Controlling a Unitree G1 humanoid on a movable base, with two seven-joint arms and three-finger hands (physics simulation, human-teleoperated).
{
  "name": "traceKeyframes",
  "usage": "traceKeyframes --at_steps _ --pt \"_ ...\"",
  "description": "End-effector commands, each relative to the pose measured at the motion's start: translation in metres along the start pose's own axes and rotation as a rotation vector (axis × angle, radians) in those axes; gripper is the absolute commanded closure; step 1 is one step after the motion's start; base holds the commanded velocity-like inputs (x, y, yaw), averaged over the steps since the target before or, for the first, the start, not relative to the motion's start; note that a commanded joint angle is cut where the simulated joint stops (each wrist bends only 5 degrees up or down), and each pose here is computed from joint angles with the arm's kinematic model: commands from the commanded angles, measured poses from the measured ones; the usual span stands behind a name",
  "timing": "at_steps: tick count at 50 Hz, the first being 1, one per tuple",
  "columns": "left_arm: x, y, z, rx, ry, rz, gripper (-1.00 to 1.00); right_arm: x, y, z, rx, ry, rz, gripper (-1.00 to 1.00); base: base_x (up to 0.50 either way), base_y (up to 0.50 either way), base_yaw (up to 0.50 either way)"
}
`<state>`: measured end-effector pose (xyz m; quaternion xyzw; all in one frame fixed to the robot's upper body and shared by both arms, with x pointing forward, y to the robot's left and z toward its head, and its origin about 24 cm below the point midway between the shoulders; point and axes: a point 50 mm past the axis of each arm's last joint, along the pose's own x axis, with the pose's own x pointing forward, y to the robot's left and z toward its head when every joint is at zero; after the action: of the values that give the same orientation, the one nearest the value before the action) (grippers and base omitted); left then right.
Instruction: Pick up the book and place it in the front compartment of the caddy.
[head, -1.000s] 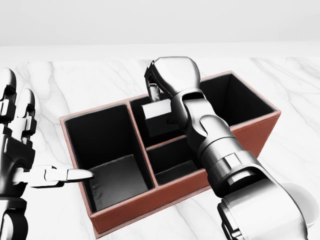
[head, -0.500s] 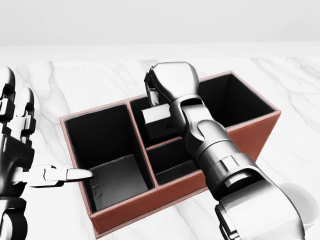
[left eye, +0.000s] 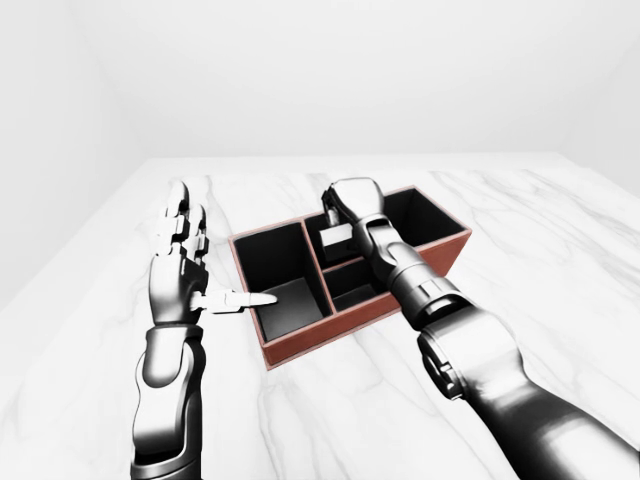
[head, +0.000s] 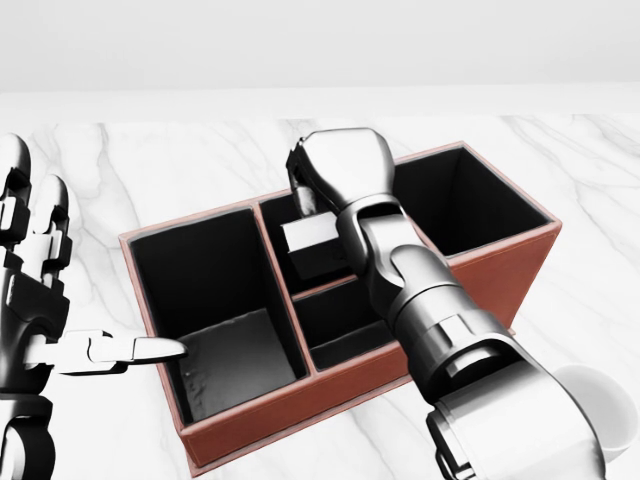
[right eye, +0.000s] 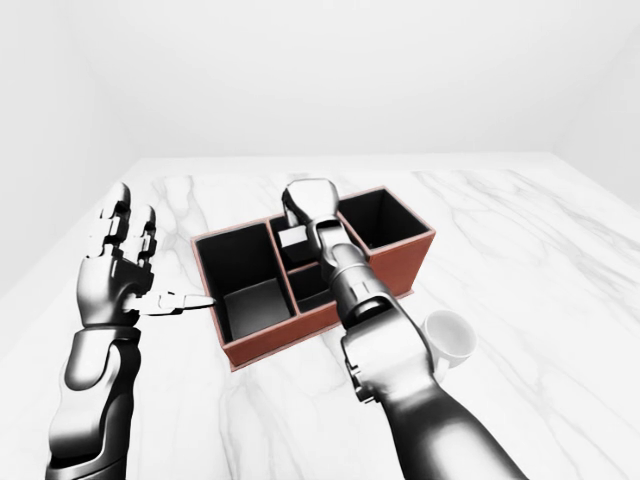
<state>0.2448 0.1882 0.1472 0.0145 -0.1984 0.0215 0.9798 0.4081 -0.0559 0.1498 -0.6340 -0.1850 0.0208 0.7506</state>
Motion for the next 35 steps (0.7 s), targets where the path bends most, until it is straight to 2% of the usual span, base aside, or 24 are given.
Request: traceKeyframes --at_steps 1,35 --pt "-0.0004 0.0 0.0009 -0.001 -0.003 0.0 -1.0 0.0041 -0.009 0.0055 -0.016 -0.022 -0.059 1.0 0.0 0.0 0.0" --pt "-0.0004 0.0001 -0.0022 0.001 0.01 -0.001 -1.0 0.0023 -0.0054 0.0089 -0.022 -0.03 -0.07 1.0 0.0 0.0 0.0"
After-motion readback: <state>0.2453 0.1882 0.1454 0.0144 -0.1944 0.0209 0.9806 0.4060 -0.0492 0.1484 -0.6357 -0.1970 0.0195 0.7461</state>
